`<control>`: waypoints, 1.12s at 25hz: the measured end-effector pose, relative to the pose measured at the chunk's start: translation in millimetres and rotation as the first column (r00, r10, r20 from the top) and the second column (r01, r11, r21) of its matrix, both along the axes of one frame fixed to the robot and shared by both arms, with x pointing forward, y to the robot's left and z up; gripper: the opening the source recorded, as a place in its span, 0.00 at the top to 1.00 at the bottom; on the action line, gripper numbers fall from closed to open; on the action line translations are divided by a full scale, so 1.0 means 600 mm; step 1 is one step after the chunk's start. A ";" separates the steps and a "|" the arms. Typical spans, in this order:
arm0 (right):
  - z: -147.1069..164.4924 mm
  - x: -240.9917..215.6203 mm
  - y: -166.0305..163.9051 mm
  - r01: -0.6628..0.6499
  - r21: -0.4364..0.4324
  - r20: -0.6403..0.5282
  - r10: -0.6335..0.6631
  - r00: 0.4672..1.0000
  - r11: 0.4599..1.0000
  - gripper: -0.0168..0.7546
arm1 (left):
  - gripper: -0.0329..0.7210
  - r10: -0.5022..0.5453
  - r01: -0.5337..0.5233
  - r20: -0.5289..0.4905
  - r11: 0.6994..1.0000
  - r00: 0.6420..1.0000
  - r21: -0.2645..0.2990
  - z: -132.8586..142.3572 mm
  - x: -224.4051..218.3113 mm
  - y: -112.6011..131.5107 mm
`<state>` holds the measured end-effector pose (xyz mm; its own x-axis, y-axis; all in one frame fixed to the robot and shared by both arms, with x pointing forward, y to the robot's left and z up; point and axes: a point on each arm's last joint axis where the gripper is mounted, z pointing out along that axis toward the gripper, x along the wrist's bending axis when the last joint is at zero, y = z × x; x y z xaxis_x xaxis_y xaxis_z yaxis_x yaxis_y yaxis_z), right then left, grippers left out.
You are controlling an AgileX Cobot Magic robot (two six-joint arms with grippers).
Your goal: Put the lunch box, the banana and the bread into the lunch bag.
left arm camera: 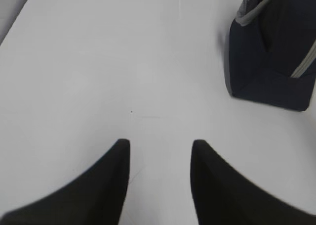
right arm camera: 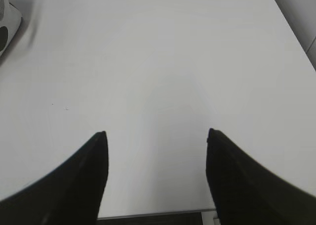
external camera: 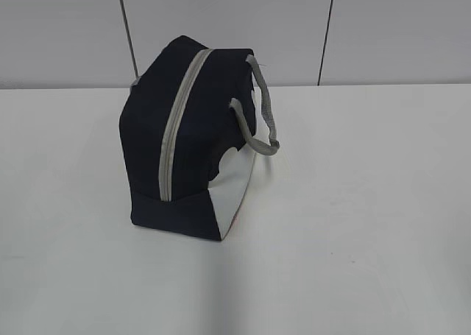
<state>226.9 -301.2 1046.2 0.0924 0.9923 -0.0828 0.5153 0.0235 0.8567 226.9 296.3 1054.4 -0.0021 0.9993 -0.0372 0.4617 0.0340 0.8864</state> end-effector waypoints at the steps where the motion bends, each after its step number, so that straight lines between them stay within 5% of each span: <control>1: 0.000 0.000 0.000 0.000 0.000 0.000 0.000 1.000 1.000 0.38 | 0.55 0.006 -0.006 0.000 1.000 1.000 0.000 0.000 0.000 0.000; 28: 0.000 0.000 0.000 0.002 0.000 0.000 -0.002 1.000 1.000 0.38 | 0.63 0.051 -0.051 0.000 0.999 0.999 0.000 0.000 0.000 -0.001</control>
<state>226.9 -301.2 1046.2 0.0946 0.9921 -0.0828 0.5153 0.0223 0.8567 227.1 295.7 1054.4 -0.0532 0.9979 -0.0372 0.4594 0.0576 0.8864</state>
